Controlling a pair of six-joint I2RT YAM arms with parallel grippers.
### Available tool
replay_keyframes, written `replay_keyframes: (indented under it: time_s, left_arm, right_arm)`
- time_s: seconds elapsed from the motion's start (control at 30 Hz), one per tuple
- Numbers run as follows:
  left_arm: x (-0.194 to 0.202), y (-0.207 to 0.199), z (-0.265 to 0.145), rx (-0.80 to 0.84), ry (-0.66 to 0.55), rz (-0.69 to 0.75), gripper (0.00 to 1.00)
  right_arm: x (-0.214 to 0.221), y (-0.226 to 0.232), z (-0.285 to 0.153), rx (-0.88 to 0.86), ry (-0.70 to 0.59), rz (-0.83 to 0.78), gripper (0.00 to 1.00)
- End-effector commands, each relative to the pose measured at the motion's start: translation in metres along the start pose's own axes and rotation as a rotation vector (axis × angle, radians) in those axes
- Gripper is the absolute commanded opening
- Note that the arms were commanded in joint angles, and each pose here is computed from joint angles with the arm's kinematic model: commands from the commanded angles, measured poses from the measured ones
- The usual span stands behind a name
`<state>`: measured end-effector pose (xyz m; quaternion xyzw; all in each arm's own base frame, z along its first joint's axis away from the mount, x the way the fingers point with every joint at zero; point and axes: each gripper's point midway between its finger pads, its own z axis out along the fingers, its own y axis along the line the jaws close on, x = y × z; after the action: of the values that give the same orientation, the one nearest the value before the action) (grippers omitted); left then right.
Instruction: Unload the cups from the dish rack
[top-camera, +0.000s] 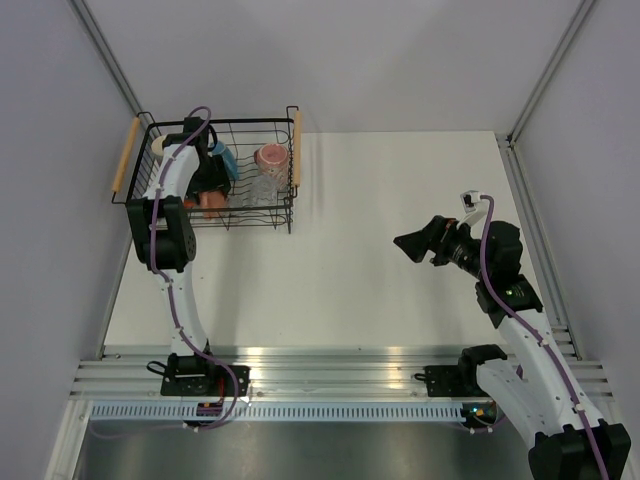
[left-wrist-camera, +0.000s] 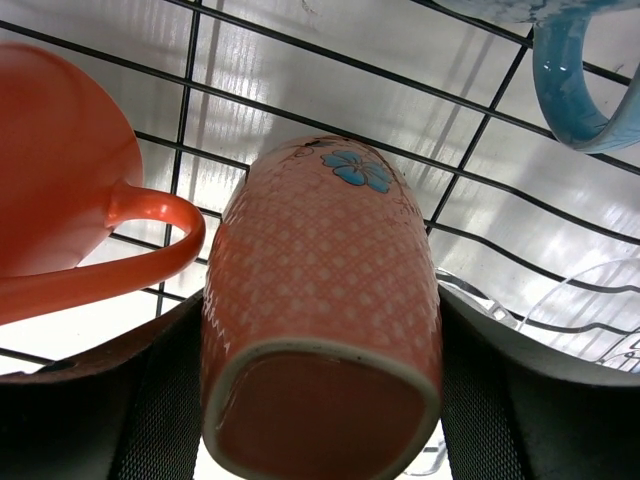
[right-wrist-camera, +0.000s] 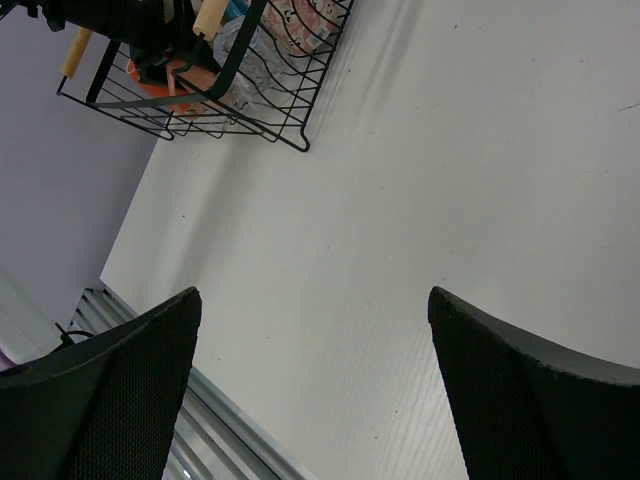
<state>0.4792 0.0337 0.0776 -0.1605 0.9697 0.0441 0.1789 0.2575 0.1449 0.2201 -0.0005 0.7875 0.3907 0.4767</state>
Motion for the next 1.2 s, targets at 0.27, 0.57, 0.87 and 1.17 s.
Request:
replay_keyframes:
  time_s: [0.27,0.57,0.87,1.17]
  left_arm:
    - [-0.022,0.000,-0.050,0.027,-0.117,-0.019,0.02]
    - [-0.049,-0.019,-0.129,0.045,-0.313,-0.029,0.02]
    - [-0.043,-0.055,-0.209,0.149,-0.451,0.026,0.02]
    - [0.003,-0.121,-0.318,0.578,-0.539,0.126,0.02]
  right_arm:
    - [-0.003,0.004,0.000,-0.020,-0.018,-0.033,0.98]
    - [-0.004,0.001,0.001,-0.007,-0.019,-0.030,0.98]
    - [-0.007,-0.001,0.002,0.007,-0.029,-0.032,0.98]
    - [-0.015,-0.002,0.002,0.024,-0.070,-0.025,0.98]
